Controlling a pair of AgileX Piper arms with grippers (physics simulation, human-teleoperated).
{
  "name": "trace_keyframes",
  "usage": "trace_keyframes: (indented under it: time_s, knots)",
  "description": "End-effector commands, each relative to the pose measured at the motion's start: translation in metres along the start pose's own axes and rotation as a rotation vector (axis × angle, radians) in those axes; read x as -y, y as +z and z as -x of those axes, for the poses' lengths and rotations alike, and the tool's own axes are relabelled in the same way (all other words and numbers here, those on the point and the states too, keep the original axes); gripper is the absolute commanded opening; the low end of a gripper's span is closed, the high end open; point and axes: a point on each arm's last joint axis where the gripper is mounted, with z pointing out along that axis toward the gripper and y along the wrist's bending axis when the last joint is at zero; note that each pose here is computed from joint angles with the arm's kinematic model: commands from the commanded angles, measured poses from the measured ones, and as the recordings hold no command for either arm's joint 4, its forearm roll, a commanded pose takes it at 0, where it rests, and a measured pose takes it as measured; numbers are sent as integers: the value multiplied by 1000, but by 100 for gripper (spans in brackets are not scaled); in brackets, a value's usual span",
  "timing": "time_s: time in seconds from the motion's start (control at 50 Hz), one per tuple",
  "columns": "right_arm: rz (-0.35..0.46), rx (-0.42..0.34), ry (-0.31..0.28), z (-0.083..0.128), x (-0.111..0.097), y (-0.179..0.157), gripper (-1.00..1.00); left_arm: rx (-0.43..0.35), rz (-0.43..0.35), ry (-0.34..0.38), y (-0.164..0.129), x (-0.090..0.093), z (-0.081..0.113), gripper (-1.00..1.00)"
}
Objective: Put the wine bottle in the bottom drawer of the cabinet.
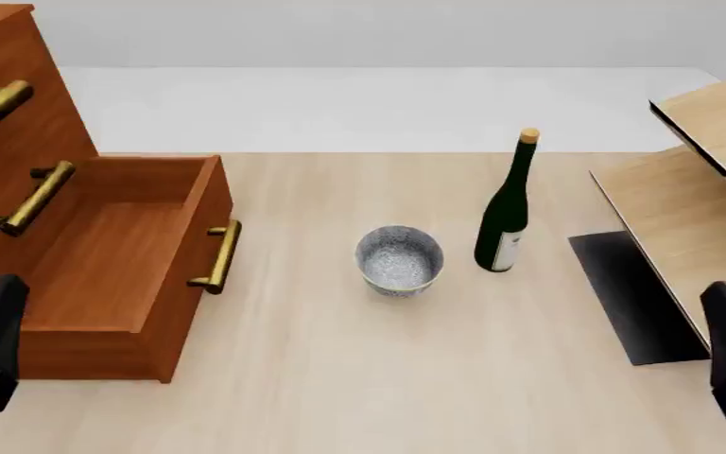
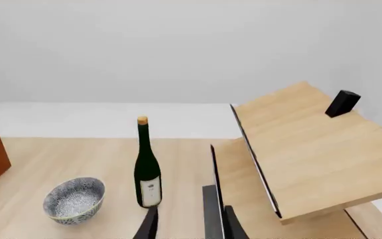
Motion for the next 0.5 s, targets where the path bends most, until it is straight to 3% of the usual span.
trace_keyframes:
  time_s: [0.02, 0.08, 0.18, 0.24, 0.3, 0.36, 0.44, 0.5]
  knots:
    - [1, -7, -2, -5, 0, 1, 100, 0, 7, -18, -4, -1, 13, 100]
    - [5, -10, -3, -5, 0, 1, 100, -32, -7, 42, 3, 0, 22, 100]
    - [8, -14, -8, -6, -1, 2, 100, -82, 6, 46, 18, -1, 42, 100]
    - [9, -14, -6, -6, -1, 1, 100, -113, -29, 76, 25, 1, 49, 100]
    - [14, -16, -4, -6, -1, 1, 100, -188, -45, 7, 41, 3, 61, 100]
    - [14, -19, -1, -6, -1, 1, 100, -204, -50, 51, 46, 4, 70, 100]
    - [15, -24, 0, -7, -1, 2, 100, -242, -69, -10, 57, 7, 91, 100]
    - [17, -28, 0, -7, -1, 2, 100, -283, -61, 13, 68, 6, 98, 100]
